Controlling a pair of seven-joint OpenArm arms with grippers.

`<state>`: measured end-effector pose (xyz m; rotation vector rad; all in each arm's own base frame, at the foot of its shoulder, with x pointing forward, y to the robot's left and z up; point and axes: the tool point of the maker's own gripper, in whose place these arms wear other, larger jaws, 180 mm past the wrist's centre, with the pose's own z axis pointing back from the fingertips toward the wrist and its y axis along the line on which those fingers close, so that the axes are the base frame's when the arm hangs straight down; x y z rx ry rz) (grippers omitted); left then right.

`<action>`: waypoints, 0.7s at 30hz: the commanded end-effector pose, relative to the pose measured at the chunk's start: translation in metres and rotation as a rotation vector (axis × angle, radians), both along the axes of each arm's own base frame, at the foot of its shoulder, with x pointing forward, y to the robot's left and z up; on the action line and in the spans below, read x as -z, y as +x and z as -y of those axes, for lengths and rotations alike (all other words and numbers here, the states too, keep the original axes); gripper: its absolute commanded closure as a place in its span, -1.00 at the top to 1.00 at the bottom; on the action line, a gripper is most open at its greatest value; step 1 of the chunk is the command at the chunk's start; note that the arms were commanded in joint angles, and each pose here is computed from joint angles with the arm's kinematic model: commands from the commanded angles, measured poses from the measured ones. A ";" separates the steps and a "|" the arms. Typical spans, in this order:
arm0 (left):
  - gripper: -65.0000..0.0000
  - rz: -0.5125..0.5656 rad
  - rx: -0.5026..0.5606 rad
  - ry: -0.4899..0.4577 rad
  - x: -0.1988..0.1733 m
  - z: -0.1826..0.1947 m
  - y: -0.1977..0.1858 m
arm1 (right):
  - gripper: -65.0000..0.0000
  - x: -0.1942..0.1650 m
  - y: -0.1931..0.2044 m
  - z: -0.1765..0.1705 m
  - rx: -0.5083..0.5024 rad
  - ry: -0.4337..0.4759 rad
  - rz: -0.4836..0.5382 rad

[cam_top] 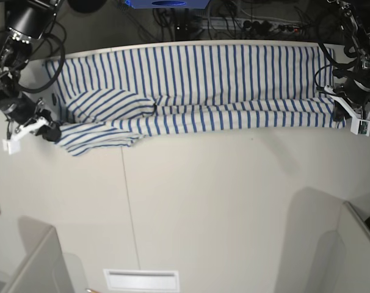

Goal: Fold the T-shirt properly
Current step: 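Lift the hem corners and fold them over toward the collar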

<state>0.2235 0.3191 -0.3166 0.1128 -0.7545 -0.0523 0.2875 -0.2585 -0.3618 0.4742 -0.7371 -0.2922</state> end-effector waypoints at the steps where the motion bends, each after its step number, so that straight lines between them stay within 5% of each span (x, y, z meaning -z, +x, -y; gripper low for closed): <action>1: -1.00 0.033 0.019 0.027 -0.012 -0.001 0.003 | -1.00 -0.011 0.005 0.007 0.010 -0.013 0.037; 21: -1.00 -0.086 0.019 0.036 0.012 -0.002 -0.034 | -1.00 0.022 -0.057 -0.004 -0.015 -0.027 -0.094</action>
